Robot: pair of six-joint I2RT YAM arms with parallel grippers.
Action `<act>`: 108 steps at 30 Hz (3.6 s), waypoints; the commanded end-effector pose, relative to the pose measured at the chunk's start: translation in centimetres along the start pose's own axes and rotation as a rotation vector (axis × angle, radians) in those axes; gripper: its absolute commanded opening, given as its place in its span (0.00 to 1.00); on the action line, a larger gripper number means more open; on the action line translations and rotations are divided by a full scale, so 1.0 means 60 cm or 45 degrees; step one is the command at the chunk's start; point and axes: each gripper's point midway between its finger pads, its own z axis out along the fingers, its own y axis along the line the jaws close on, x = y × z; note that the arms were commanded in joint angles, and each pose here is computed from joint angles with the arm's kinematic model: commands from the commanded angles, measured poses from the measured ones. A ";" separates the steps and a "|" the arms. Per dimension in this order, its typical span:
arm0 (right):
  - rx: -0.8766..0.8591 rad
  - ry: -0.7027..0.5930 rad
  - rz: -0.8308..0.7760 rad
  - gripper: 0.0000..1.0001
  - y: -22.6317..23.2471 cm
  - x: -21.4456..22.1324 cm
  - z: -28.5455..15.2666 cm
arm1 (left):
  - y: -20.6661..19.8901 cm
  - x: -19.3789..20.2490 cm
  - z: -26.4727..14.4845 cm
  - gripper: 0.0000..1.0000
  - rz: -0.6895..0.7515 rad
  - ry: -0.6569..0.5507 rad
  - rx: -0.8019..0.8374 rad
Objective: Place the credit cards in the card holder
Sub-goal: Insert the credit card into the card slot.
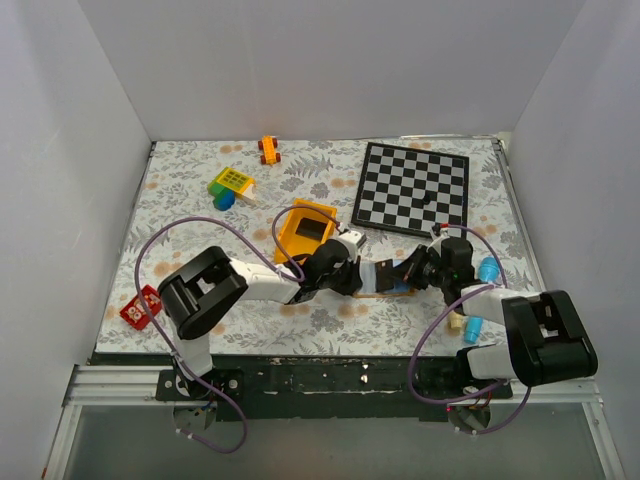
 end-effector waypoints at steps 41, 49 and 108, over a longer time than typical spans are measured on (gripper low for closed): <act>-0.036 0.054 -0.055 0.01 -0.002 0.021 -0.001 | 0.049 -0.053 -0.053 0.27 0.006 -0.073 -0.183; -0.031 0.054 -0.055 0.01 -0.003 0.021 -0.001 | 0.048 -0.048 -0.036 0.15 0.017 -0.051 -0.165; -0.117 0.065 0.023 0.01 -0.001 0.035 0.014 | 0.044 0.011 0.004 0.10 -0.017 0.100 -0.096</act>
